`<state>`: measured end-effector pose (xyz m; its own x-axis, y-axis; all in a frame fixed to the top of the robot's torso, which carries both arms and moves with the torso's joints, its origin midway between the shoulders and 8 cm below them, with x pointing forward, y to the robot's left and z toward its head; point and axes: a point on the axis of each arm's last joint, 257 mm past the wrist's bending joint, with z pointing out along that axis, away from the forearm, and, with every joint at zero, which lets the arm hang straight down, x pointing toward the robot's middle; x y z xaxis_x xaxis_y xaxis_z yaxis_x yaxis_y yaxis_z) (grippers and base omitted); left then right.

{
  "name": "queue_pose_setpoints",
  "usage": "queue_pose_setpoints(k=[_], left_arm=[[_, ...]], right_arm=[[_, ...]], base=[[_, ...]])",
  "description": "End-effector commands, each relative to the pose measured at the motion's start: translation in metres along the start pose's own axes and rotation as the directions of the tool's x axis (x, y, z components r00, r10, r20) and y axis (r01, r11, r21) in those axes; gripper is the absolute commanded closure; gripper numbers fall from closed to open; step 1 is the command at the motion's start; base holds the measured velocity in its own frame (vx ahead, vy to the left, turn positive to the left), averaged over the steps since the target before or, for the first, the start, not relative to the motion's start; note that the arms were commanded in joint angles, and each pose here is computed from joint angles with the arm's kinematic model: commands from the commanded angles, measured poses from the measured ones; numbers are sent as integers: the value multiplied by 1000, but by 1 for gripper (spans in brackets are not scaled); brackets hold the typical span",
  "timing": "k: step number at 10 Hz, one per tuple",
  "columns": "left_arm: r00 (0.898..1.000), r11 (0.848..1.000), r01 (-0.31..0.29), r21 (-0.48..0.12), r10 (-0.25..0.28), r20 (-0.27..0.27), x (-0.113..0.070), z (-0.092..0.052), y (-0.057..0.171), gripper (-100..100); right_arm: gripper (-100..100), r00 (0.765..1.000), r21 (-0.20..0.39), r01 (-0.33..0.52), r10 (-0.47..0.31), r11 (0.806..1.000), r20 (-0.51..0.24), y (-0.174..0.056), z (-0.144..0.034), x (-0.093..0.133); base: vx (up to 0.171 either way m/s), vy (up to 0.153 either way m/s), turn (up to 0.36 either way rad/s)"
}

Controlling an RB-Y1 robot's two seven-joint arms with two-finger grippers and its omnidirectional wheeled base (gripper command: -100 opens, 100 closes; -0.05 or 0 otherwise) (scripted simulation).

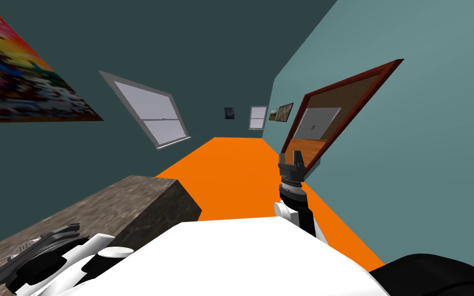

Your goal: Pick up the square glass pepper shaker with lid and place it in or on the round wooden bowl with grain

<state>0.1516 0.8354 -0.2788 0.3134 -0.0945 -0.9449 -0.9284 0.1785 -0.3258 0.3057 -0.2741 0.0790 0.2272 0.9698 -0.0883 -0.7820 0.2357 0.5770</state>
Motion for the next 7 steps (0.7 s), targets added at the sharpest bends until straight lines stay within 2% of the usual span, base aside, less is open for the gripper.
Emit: queue_pose_setpoints(k=[1, 4, 5, 6, 7], left_arm=[[1000, 1000, -5, 14, 5, 18, -11, 5, -2, 100], [998, 999, -15, 48, 13, 60, -35, 13, -8, 100], [999, 999, -15, 40, 13, 51, -30, 11, -7, 100], [998, 999, -15, 40, 13, 55, -33, 11, -6, -100], [998, 999, -16, 39, 14, 55, -34, 11, -5, -100]], right_arm=[[0, 1000, 0, 0, 0, 1000, 0, 0, 0, 0], [0, 1000, 0, 0, 0, 1000, 0, 0, 0, 0], [0, 1000, 0, 0, 0, 1000, 0, 0, 0, 0], [0, 1000, 0, 0, 0, 1000, 0, 0, 0, 0], [0, 1000, 0, 0, 0, 1000, 0, 0, 0, 0]], base=[[-227, 56, 211], [-212, 77, 174], [-85, 30, 53], [-19, 7, 2], [-10, 3, 0]])
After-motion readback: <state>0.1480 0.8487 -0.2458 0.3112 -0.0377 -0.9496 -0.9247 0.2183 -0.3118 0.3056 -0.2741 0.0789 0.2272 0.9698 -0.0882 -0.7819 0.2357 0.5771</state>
